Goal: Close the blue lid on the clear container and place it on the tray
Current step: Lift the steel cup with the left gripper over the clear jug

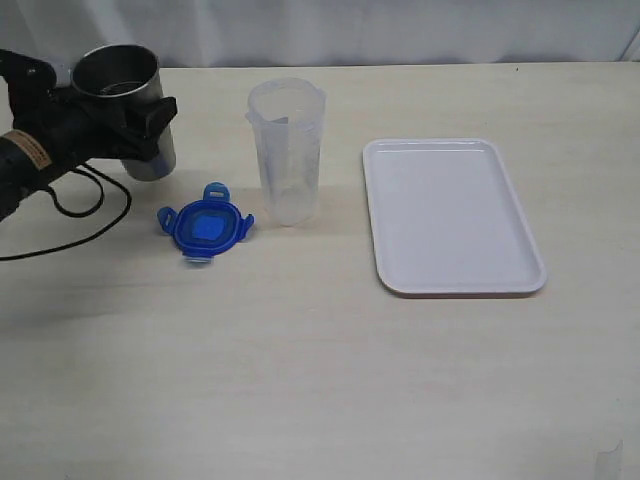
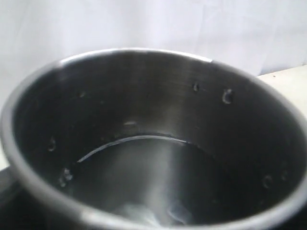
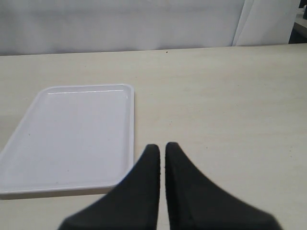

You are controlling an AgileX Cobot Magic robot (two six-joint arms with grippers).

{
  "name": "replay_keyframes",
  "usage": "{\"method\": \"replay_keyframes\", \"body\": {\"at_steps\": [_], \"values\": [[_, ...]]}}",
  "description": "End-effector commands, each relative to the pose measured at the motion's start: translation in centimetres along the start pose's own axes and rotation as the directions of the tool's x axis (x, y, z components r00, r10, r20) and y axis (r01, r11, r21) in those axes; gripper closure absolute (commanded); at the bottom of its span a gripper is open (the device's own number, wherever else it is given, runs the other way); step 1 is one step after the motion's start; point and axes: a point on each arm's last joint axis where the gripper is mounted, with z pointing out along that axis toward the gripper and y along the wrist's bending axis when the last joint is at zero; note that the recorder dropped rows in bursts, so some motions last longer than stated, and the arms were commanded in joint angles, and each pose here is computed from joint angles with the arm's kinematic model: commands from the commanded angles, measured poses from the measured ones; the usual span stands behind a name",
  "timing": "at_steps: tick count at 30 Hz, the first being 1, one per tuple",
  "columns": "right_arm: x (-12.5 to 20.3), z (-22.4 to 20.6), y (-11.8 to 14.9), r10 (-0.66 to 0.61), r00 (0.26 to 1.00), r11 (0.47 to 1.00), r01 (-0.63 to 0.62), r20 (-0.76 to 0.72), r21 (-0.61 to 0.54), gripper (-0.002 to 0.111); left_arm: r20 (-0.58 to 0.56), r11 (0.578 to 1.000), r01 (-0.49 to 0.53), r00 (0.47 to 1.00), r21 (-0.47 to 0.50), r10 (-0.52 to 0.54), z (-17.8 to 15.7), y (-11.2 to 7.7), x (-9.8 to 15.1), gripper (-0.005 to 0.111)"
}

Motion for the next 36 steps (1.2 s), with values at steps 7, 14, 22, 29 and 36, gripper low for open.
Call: {"method": "replay_keyframes", "body": {"at_steps": [7, 14, 22, 29, 36], "values": [[-0.1, 0.0, 0.0, 0.001, 1.0, 1.0, -0.001, 0.016, 0.005, 0.104, 0.135, 0.983, -0.14, 0.983, 0.116, 0.124, 5.1, -2.1, -6.5, 0.107], [-0.1, 0.0, 0.0, 0.001, 1.0, 1.0, -0.001, 0.016, 0.005, 0.104, 0.151, 0.967, -0.193, 0.974, 0.168, 0.168, 5.8, -3.5, -7.2, 0.107], [-0.1, 0.0, 0.0, 0.001, 1.0, 1.0, -0.001, 0.016, 0.005, 0.104, 0.161, 0.953, -0.217, 0.969, 0.209, 0.185, 6.2, -4.5, -6.9, 0.107], [-0.1, 0.0, 0.0, 0.001, 1.0, 1.0, -0.001, 0.016, 0.005, 0.104, 0.182, 0.943, -0.256, 0.959, 0.215, 0.219, 6.2, -4.6, -6.8, 0.107], [-0.1, 0.0, 0.0, 0.001, 1.0, 1.0, -0.001, 0.016, 0.005, 0.104, 0.173, 0.94, -0.269, 0.957, 0.212, 0.234, 6.3, -4.7, -6.8, 0.107]]}}
